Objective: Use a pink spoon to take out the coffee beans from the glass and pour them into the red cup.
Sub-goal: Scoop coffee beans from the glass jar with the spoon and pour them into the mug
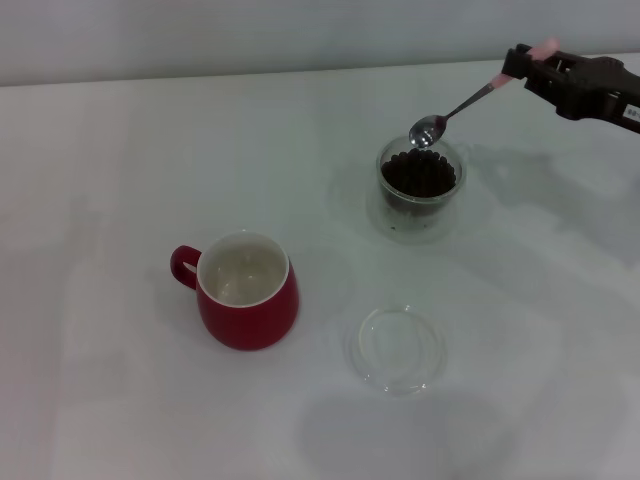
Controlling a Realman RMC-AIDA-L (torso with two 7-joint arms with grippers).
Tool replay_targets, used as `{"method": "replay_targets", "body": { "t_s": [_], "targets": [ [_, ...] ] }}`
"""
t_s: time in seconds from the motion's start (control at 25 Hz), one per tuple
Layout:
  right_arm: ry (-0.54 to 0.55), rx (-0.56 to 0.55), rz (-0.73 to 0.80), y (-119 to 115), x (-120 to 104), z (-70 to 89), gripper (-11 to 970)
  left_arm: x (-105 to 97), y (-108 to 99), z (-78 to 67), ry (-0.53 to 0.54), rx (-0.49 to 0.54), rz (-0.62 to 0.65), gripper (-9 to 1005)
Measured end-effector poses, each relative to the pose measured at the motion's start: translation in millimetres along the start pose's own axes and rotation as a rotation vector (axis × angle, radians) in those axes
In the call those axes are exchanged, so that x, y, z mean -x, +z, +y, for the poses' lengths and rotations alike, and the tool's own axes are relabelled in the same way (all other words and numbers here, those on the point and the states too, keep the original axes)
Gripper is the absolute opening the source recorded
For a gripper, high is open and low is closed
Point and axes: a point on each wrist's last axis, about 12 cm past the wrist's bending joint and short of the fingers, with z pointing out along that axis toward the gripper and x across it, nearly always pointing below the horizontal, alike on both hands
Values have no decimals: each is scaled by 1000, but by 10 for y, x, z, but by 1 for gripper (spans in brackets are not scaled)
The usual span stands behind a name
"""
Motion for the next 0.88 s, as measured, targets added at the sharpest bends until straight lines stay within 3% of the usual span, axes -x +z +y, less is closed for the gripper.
{"method": "replay_targets", "body": {
  "t_s": [0.48, 0.88],
  "targets": [
    [-79, 1, 165, 161, 276, 31, 138, -12, 8, -11, 2, -8, 11, 892],
    [-134, -18, 237, 325, 307, 32, 138, -20, -15, -6, 5, -11, 17, 891]
  ]
}}
